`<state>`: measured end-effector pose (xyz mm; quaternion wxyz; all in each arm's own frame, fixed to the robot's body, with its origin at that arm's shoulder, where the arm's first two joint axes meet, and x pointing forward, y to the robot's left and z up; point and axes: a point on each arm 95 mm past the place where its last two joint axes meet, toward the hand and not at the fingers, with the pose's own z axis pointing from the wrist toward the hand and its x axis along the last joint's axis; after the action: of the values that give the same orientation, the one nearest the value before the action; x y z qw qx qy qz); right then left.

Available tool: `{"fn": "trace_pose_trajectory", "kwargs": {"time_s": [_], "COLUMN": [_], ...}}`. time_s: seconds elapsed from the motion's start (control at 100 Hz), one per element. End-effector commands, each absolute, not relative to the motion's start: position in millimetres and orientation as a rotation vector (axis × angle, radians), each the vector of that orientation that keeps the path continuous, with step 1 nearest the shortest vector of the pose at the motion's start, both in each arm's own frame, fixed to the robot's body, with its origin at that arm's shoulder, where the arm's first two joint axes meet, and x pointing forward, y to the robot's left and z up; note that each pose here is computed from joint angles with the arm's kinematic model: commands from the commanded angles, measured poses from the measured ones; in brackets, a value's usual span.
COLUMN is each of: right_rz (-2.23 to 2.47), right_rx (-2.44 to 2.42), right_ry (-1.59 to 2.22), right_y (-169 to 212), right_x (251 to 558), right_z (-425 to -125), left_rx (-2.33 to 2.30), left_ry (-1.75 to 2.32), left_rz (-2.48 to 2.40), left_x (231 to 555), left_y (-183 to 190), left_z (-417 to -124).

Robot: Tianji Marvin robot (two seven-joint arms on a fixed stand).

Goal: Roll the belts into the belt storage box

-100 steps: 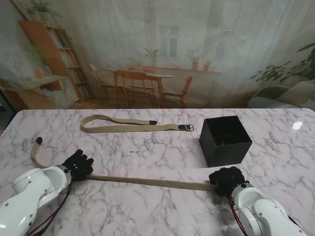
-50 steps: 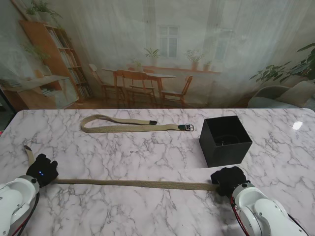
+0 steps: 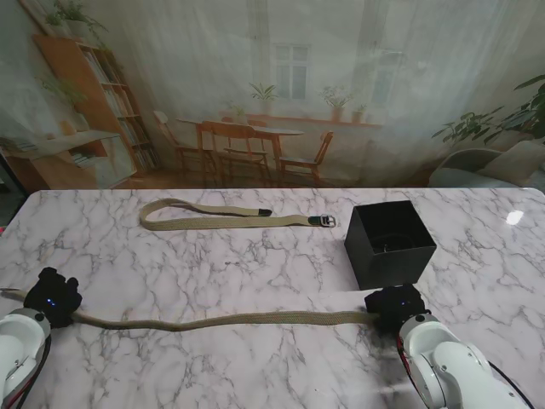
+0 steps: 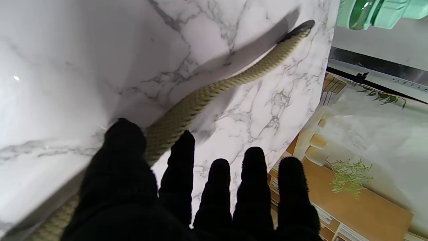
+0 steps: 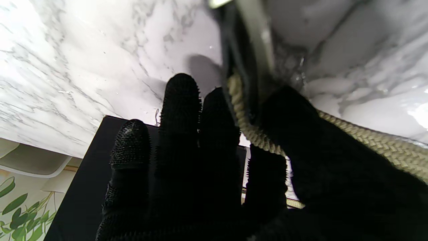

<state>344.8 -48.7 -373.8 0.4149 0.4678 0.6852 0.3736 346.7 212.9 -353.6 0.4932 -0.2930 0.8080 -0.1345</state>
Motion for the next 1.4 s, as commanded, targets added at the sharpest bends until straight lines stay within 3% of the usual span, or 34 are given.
{"fn": "trace_pose_trajectory", "kwargs": {"time_s": [0.0, 0.39, 0.82, 1.11, 1.39], "right_rz": [0.924, 0.95, 1.023, 0.98, 1.009], "right_rx": [1.183, 1.21, 1.288, 1.346, 1.315], "right_ry": [1.731, 1.71, 1.711, 1.747, 1.732], "right_y": [-49, -47, -20, -11, -17], "right_x": [343, 342, 348, 349, 345], "right_z": [-379, -378, -376, -383, -376], "left_rx": [-0.717, -0.671, -0.639, -0.743, -0.788], "left_ry": [1.933, 1.842, 1.774, 1.769, 1.759], "left_rz": [-0.34, -0.551, -0.972, -1.129, -1.162], "left_x": [348, 354, 381, 390, 387], "left_y": [210, 185, 93, 43, 34], "left_z": [-344, -312, -282, -297, -308]}}
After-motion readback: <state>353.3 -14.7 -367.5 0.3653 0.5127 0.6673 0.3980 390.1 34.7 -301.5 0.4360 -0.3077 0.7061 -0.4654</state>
